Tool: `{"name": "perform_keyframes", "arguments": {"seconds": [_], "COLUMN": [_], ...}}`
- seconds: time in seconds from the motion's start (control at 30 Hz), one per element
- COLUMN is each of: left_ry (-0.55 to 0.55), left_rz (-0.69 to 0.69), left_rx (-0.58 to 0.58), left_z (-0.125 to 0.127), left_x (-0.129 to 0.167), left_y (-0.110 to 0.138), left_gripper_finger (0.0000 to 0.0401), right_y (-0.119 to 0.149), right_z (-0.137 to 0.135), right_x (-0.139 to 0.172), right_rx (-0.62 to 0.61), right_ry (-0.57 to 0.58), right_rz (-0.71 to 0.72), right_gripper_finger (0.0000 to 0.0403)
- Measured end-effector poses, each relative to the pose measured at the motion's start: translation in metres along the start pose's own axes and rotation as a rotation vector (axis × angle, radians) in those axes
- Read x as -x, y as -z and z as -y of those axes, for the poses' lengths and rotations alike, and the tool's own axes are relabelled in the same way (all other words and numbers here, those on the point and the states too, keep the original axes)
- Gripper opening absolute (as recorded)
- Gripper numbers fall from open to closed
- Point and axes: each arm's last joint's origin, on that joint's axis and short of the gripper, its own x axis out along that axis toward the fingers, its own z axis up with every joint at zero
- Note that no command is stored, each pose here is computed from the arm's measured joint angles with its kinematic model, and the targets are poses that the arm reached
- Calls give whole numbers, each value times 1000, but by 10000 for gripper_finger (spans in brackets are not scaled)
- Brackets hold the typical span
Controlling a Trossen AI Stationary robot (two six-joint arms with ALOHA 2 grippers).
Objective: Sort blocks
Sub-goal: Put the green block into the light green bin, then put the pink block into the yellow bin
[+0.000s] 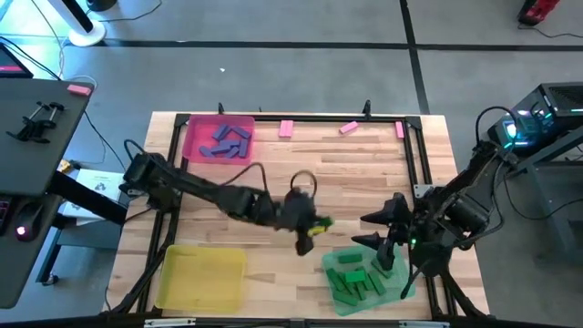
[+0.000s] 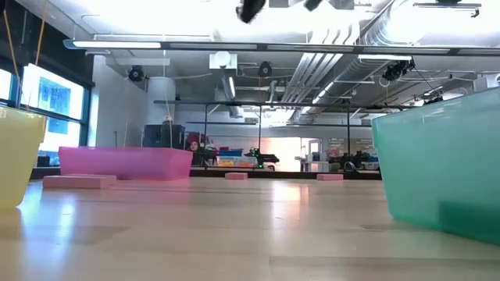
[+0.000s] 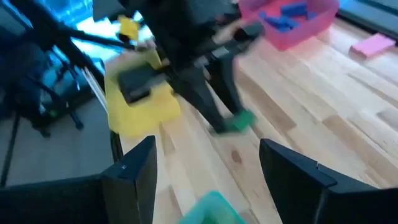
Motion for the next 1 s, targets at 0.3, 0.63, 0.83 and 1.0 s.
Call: {"name": "perform_keyframes", "arguments": {"seconds": [0.3, 0.63, 0.83, 1.0], "left_ry": [278, 365, 504, 532], "left_rz": [42, -7, -64, -267], "left_rx": [126, 211, 168, 123], "left_z": [10, 20, 12, -32], "left_x": [-82, -124, -108, -64], "left_y": [42, 95, 68, 20], "left_gripper_finger": [40, 143, 242, 252], "right_y": [-5, -10, -14, -23], "right_z": [-2, 1, 3, 2], "right_x": [2, -3, -7, -12], "right_rx": [-47, -87, -106, -169], "right_ry": [-22, 3, 13, 1], "right_rz": [50, 67, 78, 114], "right_gripper_finger": [220, 220, 220, 220]}}
